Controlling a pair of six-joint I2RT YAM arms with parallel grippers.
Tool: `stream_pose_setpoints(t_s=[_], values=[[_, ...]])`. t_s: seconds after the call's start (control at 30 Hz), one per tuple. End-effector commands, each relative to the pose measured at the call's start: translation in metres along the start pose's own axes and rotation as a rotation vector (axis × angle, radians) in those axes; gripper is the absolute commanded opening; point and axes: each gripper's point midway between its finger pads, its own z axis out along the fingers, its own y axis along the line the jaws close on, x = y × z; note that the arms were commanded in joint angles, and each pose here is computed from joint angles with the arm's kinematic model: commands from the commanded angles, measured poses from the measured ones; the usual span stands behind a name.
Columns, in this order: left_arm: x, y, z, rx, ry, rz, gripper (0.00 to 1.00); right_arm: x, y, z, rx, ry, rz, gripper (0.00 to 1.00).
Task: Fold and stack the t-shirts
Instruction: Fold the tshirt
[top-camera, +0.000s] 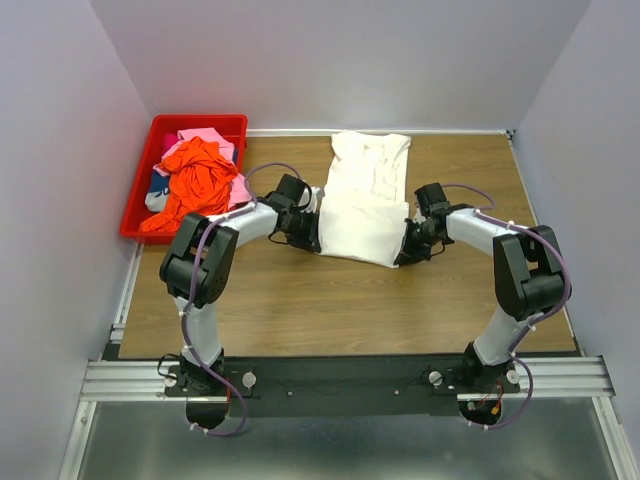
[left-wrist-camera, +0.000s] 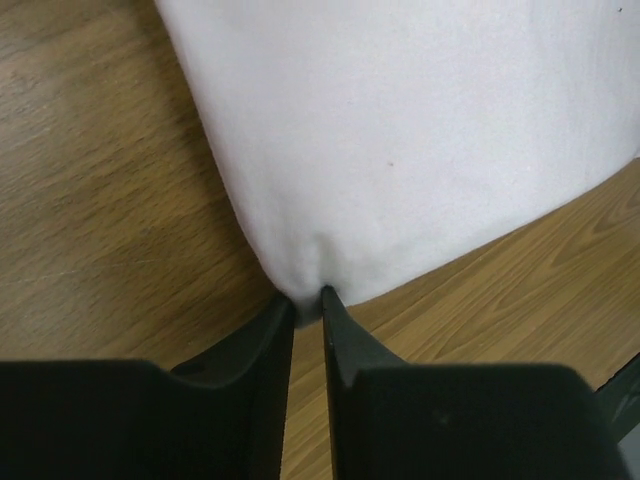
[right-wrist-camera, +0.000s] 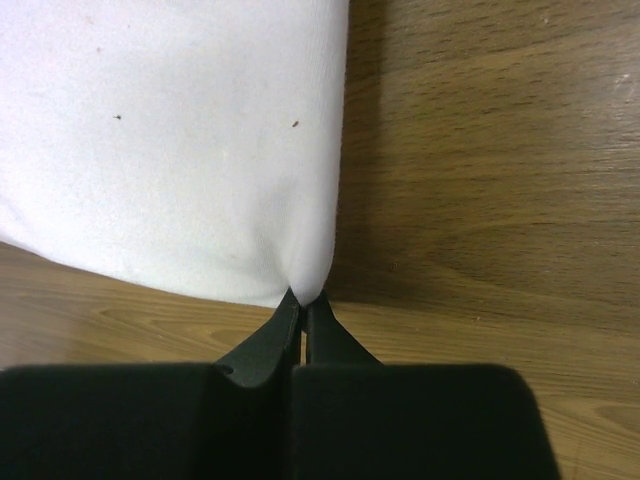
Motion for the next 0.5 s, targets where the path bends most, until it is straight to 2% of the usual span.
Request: stream_pose_setpoints(t_s=[0.0,0.03,0.27,0.47], values=[[0.016,0.000,0.016,0.002,0.067,0.022,0.06,0.011,-0.008,0.006,0.023,0.038,0.003,0.01],[0.017,0.001,0.016,0.002,0.070,0.025,0.00,0.010,-0.007,0.005,0.018,0.038,0.002,0.00],[0.017,0.006,-0.006,-0.069,0.072,0.061,0.00,0.009,0.003,-0.015,-0.020,0.014,-0.024,0.00],[0.020,-0.009,-0.037,-0.055,0.049,0.063,0.00,0.019,0.001,-0.038,0.001,0.022,-0.044,0.01]])
